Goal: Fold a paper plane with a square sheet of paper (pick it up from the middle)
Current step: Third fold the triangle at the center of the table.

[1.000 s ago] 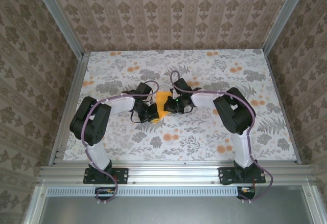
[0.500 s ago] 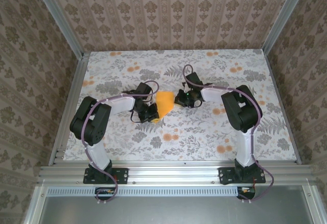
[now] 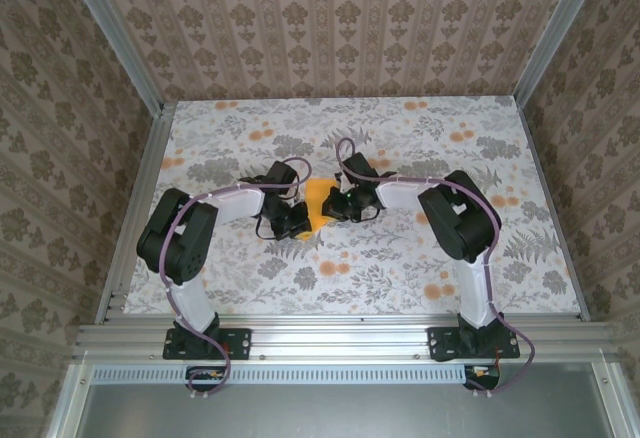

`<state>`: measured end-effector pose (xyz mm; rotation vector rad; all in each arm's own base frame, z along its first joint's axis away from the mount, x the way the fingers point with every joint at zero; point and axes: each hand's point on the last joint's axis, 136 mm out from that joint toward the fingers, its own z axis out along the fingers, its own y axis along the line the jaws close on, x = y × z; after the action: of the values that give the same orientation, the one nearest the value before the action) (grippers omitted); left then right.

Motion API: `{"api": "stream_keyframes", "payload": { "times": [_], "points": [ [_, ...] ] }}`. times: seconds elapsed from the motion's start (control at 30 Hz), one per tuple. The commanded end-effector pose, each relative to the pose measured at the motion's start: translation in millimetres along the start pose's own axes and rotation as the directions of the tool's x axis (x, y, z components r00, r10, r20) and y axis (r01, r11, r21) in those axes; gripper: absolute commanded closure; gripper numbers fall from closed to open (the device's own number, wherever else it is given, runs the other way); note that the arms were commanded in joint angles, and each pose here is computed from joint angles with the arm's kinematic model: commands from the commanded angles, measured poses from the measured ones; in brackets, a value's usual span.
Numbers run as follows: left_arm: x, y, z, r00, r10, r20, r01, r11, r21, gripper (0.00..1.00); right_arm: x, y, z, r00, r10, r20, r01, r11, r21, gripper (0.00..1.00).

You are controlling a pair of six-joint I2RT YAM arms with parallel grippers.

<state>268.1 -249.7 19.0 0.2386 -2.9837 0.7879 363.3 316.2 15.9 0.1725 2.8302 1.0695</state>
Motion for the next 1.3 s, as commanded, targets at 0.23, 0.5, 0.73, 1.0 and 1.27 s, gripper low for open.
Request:
{"api": "stream_keyframes", "payload": {
  "times": [0.23, 0.5, 0.73, 1.0, 1.27],
  "points": [
    [-22, -46, -10, 0.994, 0.085, 0.066, -0.093, 0.986, 0.138, 0.87, 13, -44, 14, 0.995, 0.091, -0.044, -0.084, 0.985, 0.151, 0.94],
    [-16, -37, 10, 0.998, 0.066, -0.004, -0.064, 0.989, 0.134, 0.88, 15, -50, 15, 0.994, 0.099, -0.051, -0.089, 0.980, 0.181, 0.94],
    [1, -20, 19, 0.996, 0.054, -0.070, -0.046, 0.994, 0.101, 0.88, 17, -57, 17, 0.992, 0.112, -0.059, -0.098, 0.973, 0.210, 0.94],
    [29, 19, 20, 0.989, 0.056, -0.137, -0.060, 0.998, -0.027, 0.89, 19, -67, 17, 0.991, 0.122, -0.061, -0.102, 0.960, 0.262, 0.94],
    [51, 51, 18, 0.983, 0.031, -0.179, -0.055, 0.990, -0.130, 0.91, 21, -73, 17, 0.990, 0.129, -0.065, -0.105, 0.953, 0.284, 0.94]
  ]
}}
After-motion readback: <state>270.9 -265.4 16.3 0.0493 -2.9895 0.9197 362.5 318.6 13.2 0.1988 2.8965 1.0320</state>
